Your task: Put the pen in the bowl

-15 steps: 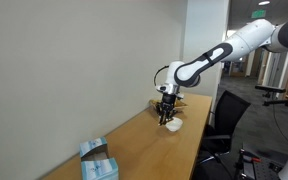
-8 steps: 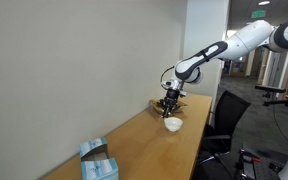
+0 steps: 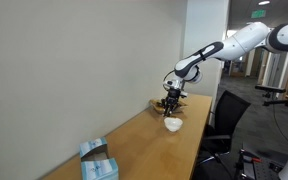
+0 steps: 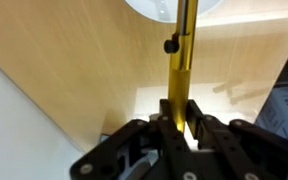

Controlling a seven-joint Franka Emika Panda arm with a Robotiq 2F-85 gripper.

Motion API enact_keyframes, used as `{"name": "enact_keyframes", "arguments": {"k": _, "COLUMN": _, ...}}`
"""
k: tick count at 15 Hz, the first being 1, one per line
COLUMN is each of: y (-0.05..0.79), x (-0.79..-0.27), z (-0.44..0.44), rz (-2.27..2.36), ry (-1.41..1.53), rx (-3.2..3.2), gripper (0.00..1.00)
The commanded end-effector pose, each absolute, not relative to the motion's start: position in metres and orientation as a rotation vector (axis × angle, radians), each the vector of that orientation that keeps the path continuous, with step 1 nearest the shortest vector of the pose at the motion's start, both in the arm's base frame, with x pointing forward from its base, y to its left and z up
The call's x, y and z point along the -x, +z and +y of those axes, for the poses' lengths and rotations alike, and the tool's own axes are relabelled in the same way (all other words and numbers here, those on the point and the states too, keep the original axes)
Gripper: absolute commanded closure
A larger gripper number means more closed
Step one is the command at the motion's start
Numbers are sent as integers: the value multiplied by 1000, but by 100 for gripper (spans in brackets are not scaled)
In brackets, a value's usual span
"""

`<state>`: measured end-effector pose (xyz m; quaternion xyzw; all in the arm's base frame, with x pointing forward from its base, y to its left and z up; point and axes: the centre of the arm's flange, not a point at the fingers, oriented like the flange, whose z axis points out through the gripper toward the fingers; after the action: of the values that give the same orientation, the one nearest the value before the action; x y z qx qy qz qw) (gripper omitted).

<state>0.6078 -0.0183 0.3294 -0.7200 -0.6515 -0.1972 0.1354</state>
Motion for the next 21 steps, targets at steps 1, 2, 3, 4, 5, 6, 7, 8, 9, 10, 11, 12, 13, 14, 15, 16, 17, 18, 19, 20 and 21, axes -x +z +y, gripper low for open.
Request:
{"name": "enact_keyframes", "arguments": {"k": 1, "y": 323, "x": -619, "z": -33, "rz": -1839, "ry": -608, "rx": 2061, "gripper": 94}}
{"name": "enact_keyframes", "arguments": {"k": 2, "y": 319, "x": -622, "z": -35, "rz": -1824, "ry": -615, "rx": 2068, "gripper": 94}}
{"name": "enact_keyframes", "arguments": {"k": 3, "y": 314, "x": -625, "z": -37, "rz": -1810, "ry": -616, "rx": 2065, "gripper": 94}}
{"name": "enact_keyframes", "arguments": {"k": 4, "y": 309, "x": -627, "z": -38, "rz": -1794, "ry": -613, "rx": 2069, "gripper": 94}}
{"name": "enact_keyframes", "arguments": {"k": 5, "y": 305, "x": -629, "z": -39, "rz": -1785, "ry": -609, "rx": 2075, "gripper": 94}}
{"name": "enact_keyframes", "arguments": {"k": 6, "y": 299, "x": -632, "z": -40, "rz": -1776, "ry": -604, "rx": 2081, "gripper": 94}}
{"name": "enact_keyframes", "arguments": {"k": 7, "y": 294, "x": -633, "z": -41, "rz": -1773, "ry": -597, "rx": 2079, "gripper": 94}}
{"name": "enact_keyframes", "arguments": {"k": 8, "y": 289, "x": -635, "z": -43, "rz": -1769, "ry": -591, "rx": 2082, "gripper": 94}}
{"name": "enact_keyframes", "arguments": {"k": 9, "y": 285, "x": -636, "z": -44, "rz": -1765, "ry": -586, "rx": 2086, "gripper": 94}}
{"name": "enact_keyframes", "arguments": {"k": 10, "y": 281, "x": -636, "z": -46, "rz": -1758, "ry": -582, "rx": 2092, "gripper": 94}}
{"name": "enact_keyframes", "arguments": {"k": 11, "y": 279, "x": -637, "z": -47, "rz": -1755, "ry": -581, "rx": 2095, "gripper": 58}}
{"name": "enact_keyframes", "arguments": {"k": 12, "y": 278, "x": -636, "z": -48, "rz": -1766, "ry": -575, "rx": 2100, "gripper": 51}}
{"name": "enact_keyframes", "arguments": {"k": 13, "y": 278, "x": -635, "z": -47, "rz": -1769, "ry": -573, "rx": 2106, "gripper": 45}}
{"name": "enact_keyframes", "arguments": {"k": 14, "y": 279, "x": -634, "z": -48, "rz": -1767, "ry": -573, "rx": 2112, "gripper": 37}}
{"name": "enact_keyframes", "arguments": {"k": 15, "y": 283, "x": -632, "z": -47, "rz": -1779, "ry": -571, "rx": 2129, "gripper": 31}}
{"name": "enact_keyframes", "arguments": {"k": 16, "y": 288, "x": -629, "z": -44, "rz": -1780, "ry": -546, "rx": 2173, "gripper": 23}}
{"name": "enact_keyframes", "arguments": {"k": 17, "y": 295, "x": -625, "z": -39, "rz": -1776, "ry": -511, "rx": 2209, "gripper": 15}}
{"name": "enact_keyframes", "arguments": {"k": 18, "y": 303, "x": -620, "z": -32, "rz": -1787, "ry": -478, "rx": 2254, "gripper": 8}}
{"name": "enact_keyframes", "arguments": {"k": 19, "y": 311, "x": -616, "z": -24, "rz": -1777, "ry": -420, "rx": 2308, "gripper": 0}}
{"name": "enact_keyframes", "arguments": {"k": 20, "y": 321, "x": -608, "z": -14, "rz": -1771, "ry": -361, "rx": 2354, "gripper": 0}}
{"name": "enact_keyframes", "arguments": {"k": 21, "y": 331, "x": -600, "z": -4, "rz": -1763, "ry": -317, "rx": 2401, "gripper": 0}}
